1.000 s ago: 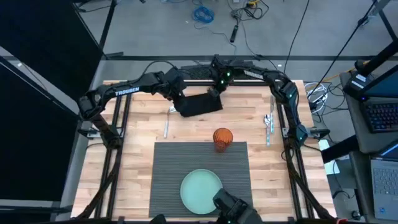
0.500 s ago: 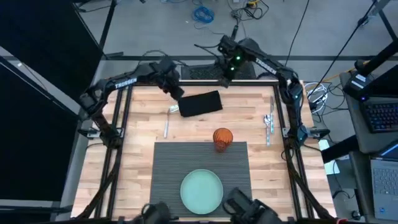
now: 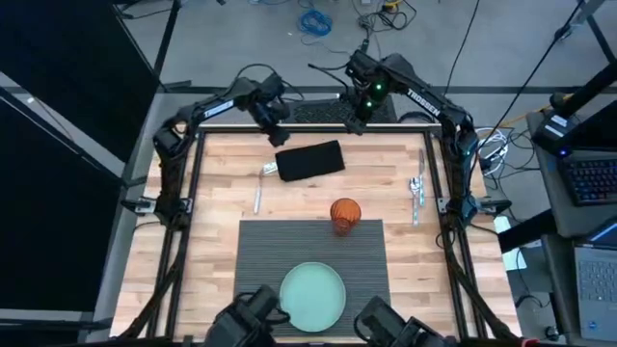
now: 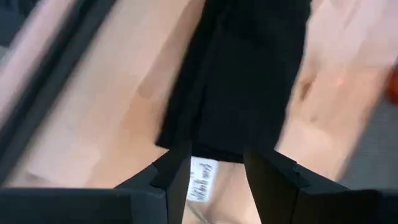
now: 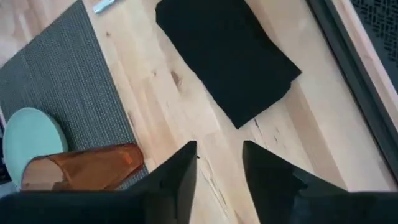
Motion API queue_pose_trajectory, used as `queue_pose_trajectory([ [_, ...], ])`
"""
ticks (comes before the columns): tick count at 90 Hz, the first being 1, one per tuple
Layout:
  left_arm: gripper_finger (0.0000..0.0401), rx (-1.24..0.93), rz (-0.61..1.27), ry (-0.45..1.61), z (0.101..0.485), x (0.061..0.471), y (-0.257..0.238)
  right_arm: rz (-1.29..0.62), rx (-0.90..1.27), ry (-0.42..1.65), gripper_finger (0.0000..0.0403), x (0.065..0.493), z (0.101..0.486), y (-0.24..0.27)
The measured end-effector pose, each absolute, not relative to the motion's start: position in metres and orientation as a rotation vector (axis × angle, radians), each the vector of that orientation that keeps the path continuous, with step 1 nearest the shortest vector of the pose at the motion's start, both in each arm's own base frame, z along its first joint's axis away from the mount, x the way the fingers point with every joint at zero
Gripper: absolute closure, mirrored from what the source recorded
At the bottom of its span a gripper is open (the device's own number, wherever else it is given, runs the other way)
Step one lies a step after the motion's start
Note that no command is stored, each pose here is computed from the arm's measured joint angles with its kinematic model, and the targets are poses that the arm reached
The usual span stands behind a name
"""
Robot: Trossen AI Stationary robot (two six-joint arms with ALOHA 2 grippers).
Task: Set table place
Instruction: Put the black napkin on the gray mat to the left of the green plate
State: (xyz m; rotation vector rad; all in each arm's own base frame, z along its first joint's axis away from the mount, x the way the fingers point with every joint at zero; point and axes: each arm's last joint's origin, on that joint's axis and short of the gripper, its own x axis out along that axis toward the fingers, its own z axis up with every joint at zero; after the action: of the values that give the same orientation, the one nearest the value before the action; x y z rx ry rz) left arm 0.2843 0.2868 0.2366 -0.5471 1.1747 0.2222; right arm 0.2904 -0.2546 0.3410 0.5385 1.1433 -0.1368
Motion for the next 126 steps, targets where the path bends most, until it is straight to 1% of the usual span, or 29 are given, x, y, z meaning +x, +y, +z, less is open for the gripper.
queue_pose_trajectory([
  [12, 0.0248, -0.517, 0.238, 1.182, 0.231, 0.287, 0.291, -0.130, 0.549, 1.149, 0.0246, 0.293, 0.326, -0.258],
  [20, 0.0241, -0.531, 0.254, 1.246, 0.216, 0.288, 0.294, -0.106, 0.573, 1.162, 0.0233, 0.294, 0.310, -0.259],
  [40, 0.0239, -0.558, 0.223, 1.336, 0.186, 0.298, 0.290, -0.065, 0.603, 1.184, 0.0214, 0.296, 0.277, -0.259],
  [48, 0.0239, -0.543, 0.224, 1.331, 0.183, 0.302, 0.291, -0.058, 0.606, 1.161, 0.0209, 0.298, 0.265, -0.260],
  [59, 0.0239, -0.504, 0.249, 1.311, 0.181, 0.306, 0.293, -0.027, 0.664, 1.104, 0.0201, 0.298, 0.247, -0.264],
  [77, 0.0239, -0.481, 0.260, 1.288, 0.180, 0.309, 0.295, -0.044, 0.722, 1.112, 0.0190, 0.293, 0.222, -0.263],
  [96, 0.0239, -0.589, 0.220, 1.347, 0.155, 0.310, 0.294, -0.039, 0.737, 1.129, 0.0190, 0.292, 0.214, -0.260],
  [103, 0.0239, -0.614, 0.233, 1.364, 0.146, 0.311, 0.295, -0.041, 0.734, 1.123, 0.0190, 0.292, 0.214, -0.261],
  [126, 0.0239, -0.616, 0.216, 1.399, 0.132, 0.318, 0.290, -0.041, 0.733, 1.118, 0.0190, 0.294, 0.214, -0.259],
])
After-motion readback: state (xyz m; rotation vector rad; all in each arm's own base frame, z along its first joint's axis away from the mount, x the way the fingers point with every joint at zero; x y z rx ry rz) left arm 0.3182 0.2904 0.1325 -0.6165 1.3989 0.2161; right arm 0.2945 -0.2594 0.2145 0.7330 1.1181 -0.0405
